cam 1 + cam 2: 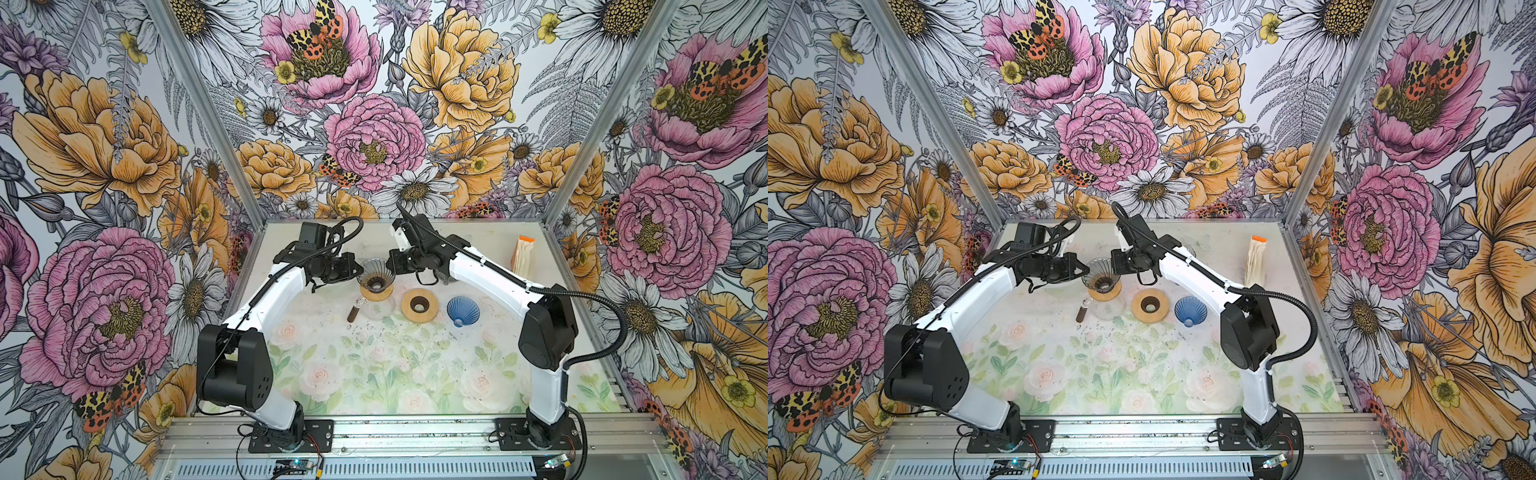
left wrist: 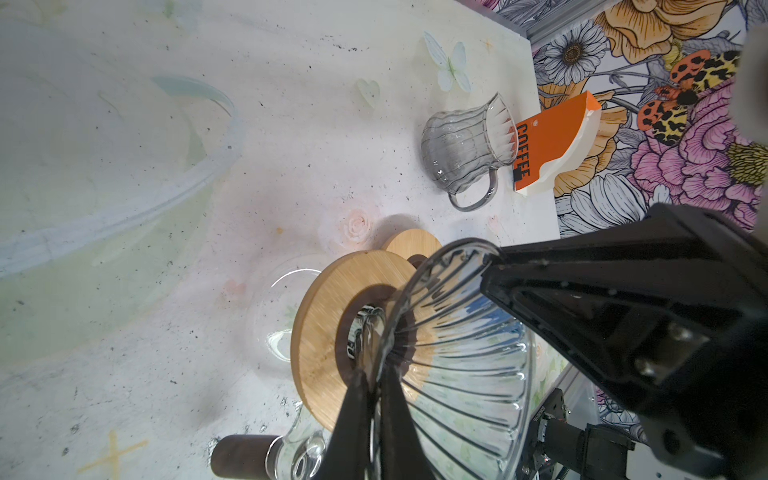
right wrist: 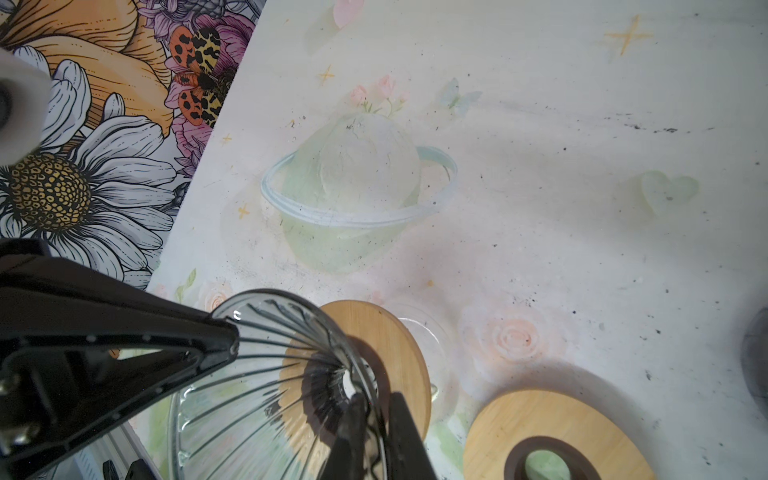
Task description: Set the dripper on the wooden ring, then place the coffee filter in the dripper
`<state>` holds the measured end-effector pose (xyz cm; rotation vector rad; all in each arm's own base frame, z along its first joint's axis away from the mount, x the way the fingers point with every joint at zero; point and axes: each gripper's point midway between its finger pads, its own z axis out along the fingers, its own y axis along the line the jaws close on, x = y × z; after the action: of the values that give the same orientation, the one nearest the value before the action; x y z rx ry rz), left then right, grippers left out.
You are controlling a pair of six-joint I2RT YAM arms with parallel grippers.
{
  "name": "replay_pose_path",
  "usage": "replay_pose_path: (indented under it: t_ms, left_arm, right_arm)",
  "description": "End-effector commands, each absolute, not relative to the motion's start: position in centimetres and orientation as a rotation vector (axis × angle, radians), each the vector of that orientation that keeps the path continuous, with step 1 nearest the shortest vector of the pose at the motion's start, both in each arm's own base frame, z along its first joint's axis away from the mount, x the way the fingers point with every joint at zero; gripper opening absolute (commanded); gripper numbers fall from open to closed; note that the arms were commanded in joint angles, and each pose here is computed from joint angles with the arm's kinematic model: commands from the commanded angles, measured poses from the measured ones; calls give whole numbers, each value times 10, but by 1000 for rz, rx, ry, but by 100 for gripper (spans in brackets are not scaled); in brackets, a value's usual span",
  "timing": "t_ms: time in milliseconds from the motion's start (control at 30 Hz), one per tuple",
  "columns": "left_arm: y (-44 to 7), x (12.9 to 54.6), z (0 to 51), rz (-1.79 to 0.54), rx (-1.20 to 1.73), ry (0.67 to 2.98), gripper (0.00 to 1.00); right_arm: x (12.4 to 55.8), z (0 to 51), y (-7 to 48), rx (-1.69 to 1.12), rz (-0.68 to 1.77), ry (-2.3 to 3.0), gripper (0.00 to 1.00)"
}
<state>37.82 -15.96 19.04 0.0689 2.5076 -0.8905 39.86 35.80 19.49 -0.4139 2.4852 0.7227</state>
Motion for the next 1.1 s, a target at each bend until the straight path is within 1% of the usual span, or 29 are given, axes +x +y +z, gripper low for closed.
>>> replay_pose_path:
  t_ms: [0, 433, 1067]
  left_arm:
    - [-151, 381, 179, -854, 38, 2543, 8]
    - [-149, 378, 166, -838, 29, 2575, 6]
    - [-150, 374, 167, -807, 58, 2571, 5]
  right_arm:
    - [406, 180, 355, -369, 693, 2526, 13]
    - [402, 164, 353, -361, 674, 2571, 11]
    - [396, 157, 350, -379, 629, 2565, 11]
